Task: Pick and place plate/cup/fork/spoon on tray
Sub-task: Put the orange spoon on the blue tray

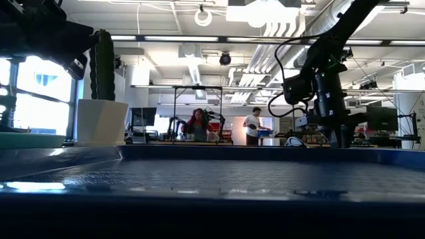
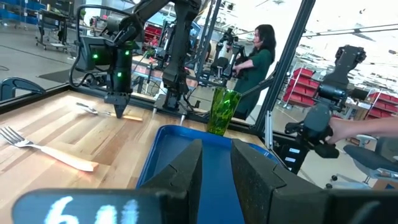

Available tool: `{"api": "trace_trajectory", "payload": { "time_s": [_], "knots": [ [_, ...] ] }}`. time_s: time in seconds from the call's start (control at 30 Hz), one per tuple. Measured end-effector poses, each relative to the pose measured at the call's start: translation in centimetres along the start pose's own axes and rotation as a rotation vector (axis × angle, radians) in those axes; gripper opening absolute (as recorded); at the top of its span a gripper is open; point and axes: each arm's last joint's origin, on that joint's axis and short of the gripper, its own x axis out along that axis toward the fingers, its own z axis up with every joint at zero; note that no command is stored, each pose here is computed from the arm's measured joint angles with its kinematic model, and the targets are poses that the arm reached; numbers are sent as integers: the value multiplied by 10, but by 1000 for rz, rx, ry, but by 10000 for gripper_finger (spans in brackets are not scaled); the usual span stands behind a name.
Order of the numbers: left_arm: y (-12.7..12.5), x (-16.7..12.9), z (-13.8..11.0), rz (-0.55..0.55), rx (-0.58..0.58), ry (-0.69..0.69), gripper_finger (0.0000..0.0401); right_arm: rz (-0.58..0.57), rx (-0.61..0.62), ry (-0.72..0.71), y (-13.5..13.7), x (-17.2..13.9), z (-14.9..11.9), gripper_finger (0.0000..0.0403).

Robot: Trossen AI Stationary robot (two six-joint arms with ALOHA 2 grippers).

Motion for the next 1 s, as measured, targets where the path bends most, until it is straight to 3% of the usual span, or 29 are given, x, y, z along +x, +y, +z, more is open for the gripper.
{"api": "trace_trajectory", "payload": {
  "time_s": [0.57,1.0],
  "knots": [
    [0,0,0,0,0,1,74,11,-15,-46,26,-9,-27,32],
    [0,0,0,0,-1,2,74,168,86,-156,28,-51,-61,32]
  ]
}}
